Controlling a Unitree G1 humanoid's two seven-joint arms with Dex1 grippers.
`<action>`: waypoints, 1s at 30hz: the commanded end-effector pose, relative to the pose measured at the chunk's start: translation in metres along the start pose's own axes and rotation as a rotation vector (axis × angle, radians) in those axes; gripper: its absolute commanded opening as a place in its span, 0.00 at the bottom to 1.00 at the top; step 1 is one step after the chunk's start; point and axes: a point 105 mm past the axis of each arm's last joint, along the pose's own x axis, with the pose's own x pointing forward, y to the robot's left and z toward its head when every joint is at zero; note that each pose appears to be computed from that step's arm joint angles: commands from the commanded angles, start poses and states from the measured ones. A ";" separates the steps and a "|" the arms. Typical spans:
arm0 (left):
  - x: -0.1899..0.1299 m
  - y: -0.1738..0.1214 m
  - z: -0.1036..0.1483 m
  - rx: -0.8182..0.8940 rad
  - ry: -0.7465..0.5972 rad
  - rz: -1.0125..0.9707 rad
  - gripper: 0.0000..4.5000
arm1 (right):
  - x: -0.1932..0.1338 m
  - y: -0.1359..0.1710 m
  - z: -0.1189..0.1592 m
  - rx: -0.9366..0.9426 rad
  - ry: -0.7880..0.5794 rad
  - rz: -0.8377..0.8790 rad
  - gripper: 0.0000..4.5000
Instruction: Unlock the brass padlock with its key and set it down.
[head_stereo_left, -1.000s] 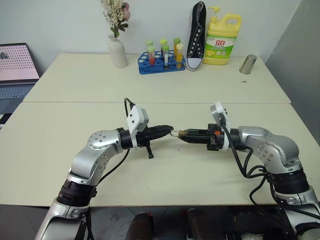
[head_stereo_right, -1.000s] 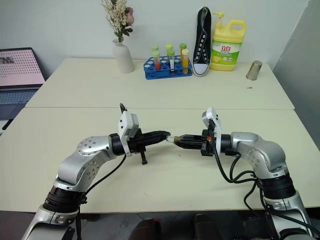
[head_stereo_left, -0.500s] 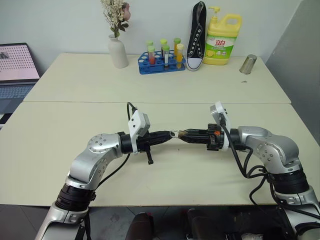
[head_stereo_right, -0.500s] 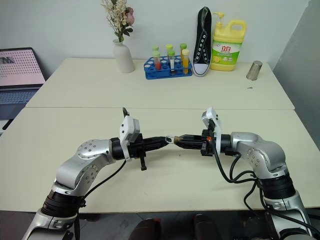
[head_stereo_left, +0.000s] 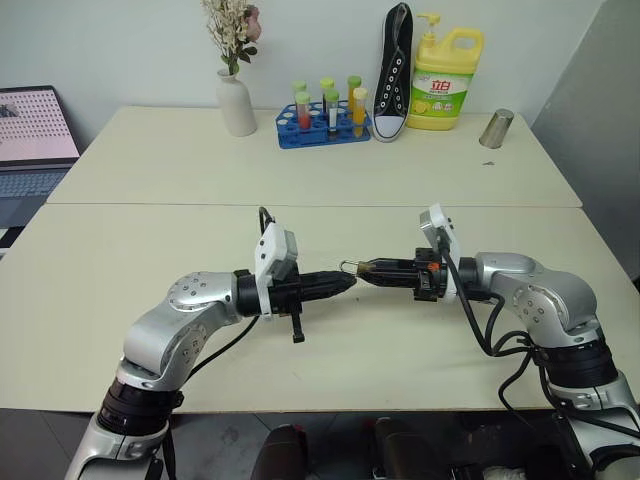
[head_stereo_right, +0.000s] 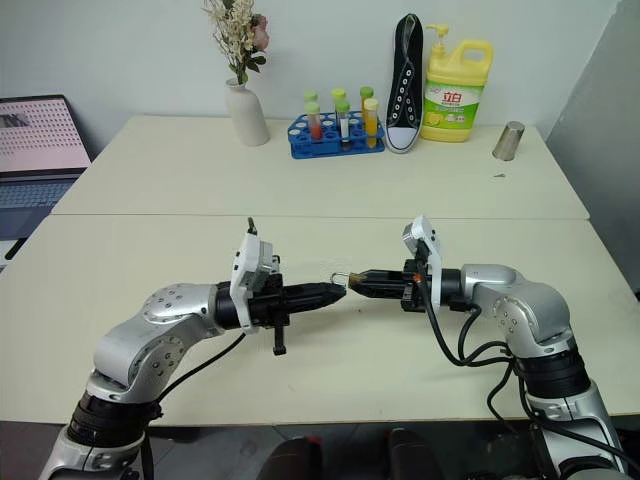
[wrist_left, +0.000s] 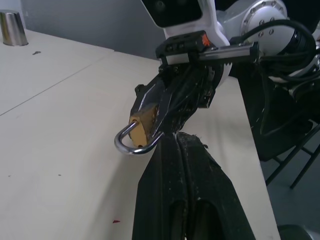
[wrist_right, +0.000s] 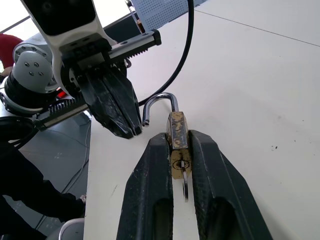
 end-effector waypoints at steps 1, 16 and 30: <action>-0.001 0.001 0.015 0.028 -0.042 0.016 0.00 | -0.001 0.003 0.010 -0.039 -0.021 0.018 0.03; -0.014 -0.024 -0.008 0.018 0.115 -0.126 0.00 | -0.001 0.004 0.008 -0.036 -0.015 0.024 0.03; 0.000 0.005 -0.009 0.102 0.066 0.010 0.00 | -0.001 0.005 0.008 -0.036 -0.011 0.034 0.03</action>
